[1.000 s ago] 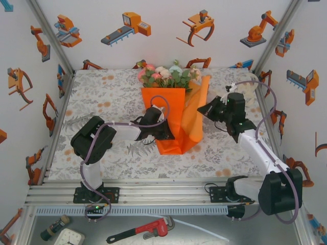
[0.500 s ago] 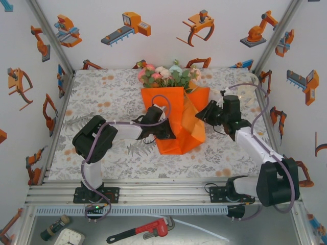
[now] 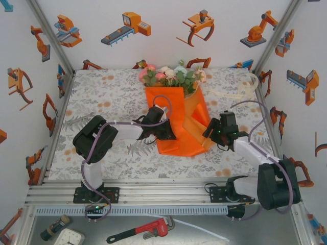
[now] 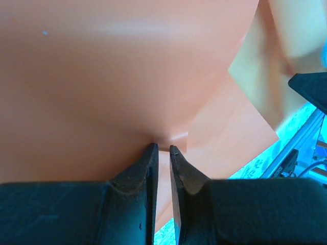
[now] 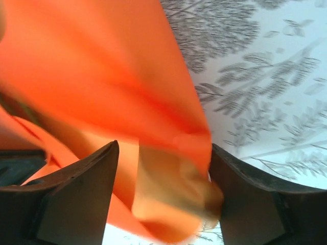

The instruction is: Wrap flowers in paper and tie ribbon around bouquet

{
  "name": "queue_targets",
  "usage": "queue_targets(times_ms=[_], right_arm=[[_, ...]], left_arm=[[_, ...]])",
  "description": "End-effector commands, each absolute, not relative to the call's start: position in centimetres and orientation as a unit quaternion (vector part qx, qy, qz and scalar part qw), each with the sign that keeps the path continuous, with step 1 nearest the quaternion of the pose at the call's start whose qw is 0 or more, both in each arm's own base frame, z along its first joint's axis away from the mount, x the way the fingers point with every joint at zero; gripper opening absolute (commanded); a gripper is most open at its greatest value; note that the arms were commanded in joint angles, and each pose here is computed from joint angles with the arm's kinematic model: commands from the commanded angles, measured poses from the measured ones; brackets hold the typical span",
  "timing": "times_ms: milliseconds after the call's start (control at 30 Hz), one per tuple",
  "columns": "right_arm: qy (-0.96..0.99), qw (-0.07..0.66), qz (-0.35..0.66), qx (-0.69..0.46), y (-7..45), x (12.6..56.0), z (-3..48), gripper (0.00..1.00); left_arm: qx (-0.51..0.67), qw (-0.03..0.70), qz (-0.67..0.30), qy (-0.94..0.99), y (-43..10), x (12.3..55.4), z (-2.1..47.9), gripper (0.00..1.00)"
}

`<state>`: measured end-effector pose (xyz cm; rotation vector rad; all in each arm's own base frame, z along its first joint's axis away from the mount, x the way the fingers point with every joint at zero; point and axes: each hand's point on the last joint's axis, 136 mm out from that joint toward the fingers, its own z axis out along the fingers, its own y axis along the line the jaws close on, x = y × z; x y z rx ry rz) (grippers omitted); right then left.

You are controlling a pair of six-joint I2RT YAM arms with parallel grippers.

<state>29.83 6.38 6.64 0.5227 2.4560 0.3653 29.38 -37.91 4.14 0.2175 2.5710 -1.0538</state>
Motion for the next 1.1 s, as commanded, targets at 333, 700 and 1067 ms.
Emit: queue_targets(times_ms=[333,700,1067], right_arm=[[0.912,0.317,0.142,0.219,5.5,28.1,7.0,0.53],[0.843,0.353,0.325,0.242,10.5,31.1,14.2,0.14],[0.835,0.32,0.42,0.153,19.0,33.8,17.2,0.26]], left_arm=[[0.116,0.177,-0.353,0.911,-38.5,28.7,4.1,0.21],[0.185,0.129,-0.339,0.913,-40.4,25.5,2.5,0.21],[0.17,0.137,-0.345,0.913,-40.2,26.4,2.6,0.21]])
